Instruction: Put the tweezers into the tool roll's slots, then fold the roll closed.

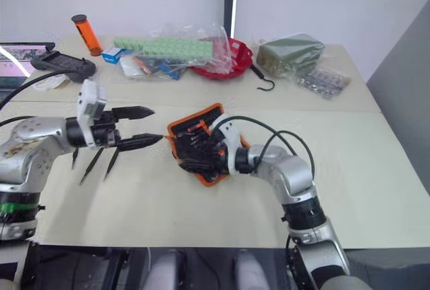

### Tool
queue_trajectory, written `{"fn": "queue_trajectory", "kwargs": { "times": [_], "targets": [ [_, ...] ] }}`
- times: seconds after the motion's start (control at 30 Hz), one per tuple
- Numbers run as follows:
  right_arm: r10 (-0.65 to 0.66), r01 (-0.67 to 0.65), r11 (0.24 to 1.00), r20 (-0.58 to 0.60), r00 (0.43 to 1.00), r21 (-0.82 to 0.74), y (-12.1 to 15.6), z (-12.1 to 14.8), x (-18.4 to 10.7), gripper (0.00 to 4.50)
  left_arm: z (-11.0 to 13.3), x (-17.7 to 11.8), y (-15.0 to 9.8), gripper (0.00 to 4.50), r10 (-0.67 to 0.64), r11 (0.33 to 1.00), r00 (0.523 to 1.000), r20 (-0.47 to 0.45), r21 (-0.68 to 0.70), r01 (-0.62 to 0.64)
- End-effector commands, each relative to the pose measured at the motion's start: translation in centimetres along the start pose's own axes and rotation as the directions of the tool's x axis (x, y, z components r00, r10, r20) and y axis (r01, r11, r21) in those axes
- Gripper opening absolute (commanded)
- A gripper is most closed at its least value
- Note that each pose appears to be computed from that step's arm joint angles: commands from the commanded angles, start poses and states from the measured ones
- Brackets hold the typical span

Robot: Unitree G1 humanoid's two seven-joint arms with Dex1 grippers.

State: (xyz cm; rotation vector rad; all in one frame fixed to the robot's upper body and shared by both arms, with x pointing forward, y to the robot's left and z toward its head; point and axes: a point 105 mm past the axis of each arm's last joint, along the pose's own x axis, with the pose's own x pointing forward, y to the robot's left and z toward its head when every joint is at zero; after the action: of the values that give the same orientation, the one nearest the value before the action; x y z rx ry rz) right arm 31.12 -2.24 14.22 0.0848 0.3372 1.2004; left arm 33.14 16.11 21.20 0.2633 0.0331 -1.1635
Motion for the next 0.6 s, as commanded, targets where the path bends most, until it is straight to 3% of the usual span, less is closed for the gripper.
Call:
{"fn": "queue_trajectory", "kwargs": {
  "times": [0.03,0.13,0.23,0.37,0.53,0.6],
  "targets": [
    [0.009,-0.007,1.0,0.059,0.998,-0.028,1.2,1.4,-0.9,4.5,0.1,0.6,0.4,2.7,-0.077,0.994,0.996,-0.04,0.068,0.08],
    [0.005,-0.003,0.999,0.043,0.999,-0.036,2.0,0.8,-1.0,4.5,-0.9,0.7,0.3,1.72,-0.17,0.975,0.976,-0.137,0.122,0.187],
    [-0.015,0.016,0.999,0.02,1.0,-0.046,2.5,0.2,-0.6,4.5,-1.3,0.3,0.9,1.72,-0.23,0.936,0.944,-0.238,0.211,0.282],
    [-0.042,0.042,0.997,-0.005,0.999,-0.058,2.6,-0.3,-0.2,4.5,-3.1,0.0,1.7,1.72,-0.256,0.838,0.858,-0.445,0.34,0.426],
    [-0.095,0.092,0.992,-0.022,0.995,-0.083,2.2,-0.7,0.1,4.5,-3.6,1.3,2.5,1.72,-0.258,0.777,0.824,-0.505,0.398,0.487],
    [-0.127,0.123,0.987,-0.028,0.992,-0.101,1.8,-0.8,0.1,4.5,-3.4,2.2,2.9,1.72,-0.238,0.767,0.834,-0.498,0.43,0.476]
  ]
}}
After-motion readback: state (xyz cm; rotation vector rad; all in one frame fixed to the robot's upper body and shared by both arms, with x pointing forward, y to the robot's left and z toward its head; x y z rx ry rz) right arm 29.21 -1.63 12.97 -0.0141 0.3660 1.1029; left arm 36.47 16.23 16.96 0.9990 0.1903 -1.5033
